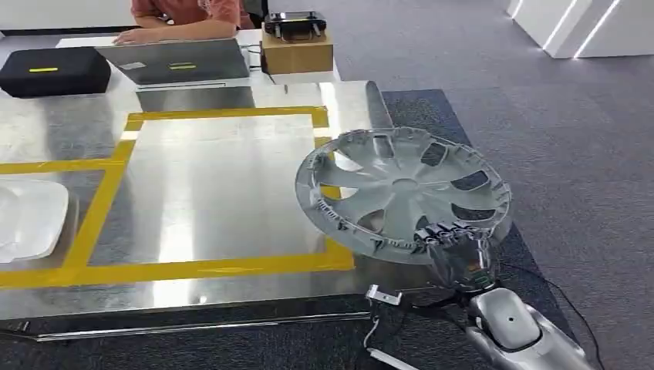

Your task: Take the parts from the cabinet and place them on the table.

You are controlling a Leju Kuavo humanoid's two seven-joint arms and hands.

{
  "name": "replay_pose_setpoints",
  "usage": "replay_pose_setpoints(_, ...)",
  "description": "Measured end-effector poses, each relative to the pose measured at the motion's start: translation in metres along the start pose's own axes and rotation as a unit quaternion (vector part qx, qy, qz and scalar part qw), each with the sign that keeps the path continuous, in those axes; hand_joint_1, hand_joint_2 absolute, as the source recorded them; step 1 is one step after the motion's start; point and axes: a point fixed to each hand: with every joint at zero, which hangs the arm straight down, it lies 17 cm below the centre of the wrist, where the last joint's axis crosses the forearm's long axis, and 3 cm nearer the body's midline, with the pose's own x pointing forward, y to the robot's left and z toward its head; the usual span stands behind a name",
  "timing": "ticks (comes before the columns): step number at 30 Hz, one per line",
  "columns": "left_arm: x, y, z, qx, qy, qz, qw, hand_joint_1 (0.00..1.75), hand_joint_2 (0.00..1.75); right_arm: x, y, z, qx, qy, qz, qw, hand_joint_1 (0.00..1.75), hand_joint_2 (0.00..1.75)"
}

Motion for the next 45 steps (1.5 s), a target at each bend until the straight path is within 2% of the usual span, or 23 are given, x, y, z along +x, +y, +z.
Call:
replay_pose_setpoints(8, 0.001, 0.003, 0.000, 0.000, 0.000, -0.010, 1.000, 0.00, 1.75, 0.025, 0.003, -0.024, -0.013, -0.031, -0.008, 0.999, 1.75, 1.75)
replay_pose_setpoints(15, 0.001, 0.005, 0.000, 0.001, 0.004, -0.017, 1.000, 0.00, 1.75, 0.045, 0.004, -0.034, -0.019, -0.054, -0.015, 0.998, 1.75, 1.75)
replay_pose_setpoints(28, 0.008, 0.012, -0.001, 0.002, 0.003, -0.047, 0.999, 0.00, 1.75, 0.141, -0.012, -0.047, -0.047, -0.195, -0.060, 0.978, 1.75, 1.75)
replay_pose_setpoints(37, 0.007, 0.014, -0.001, 0.004, 0.005, -0.055, 0.998, 0.00, 1.75, 0.166, -0.019, -0.061, -0.058, -0.220, -0.085, 0.970, 1.75, 1.75)
replay_pose_setpoints(45, 0.006, 0.015, -0.001, 0.006, 0.005, -0.059, 0.998, 0.00, 1.75, 0.172, -0.013, -0.064, -0.052, -0.227, -0.084, 0.969, 1.75, 1.75)
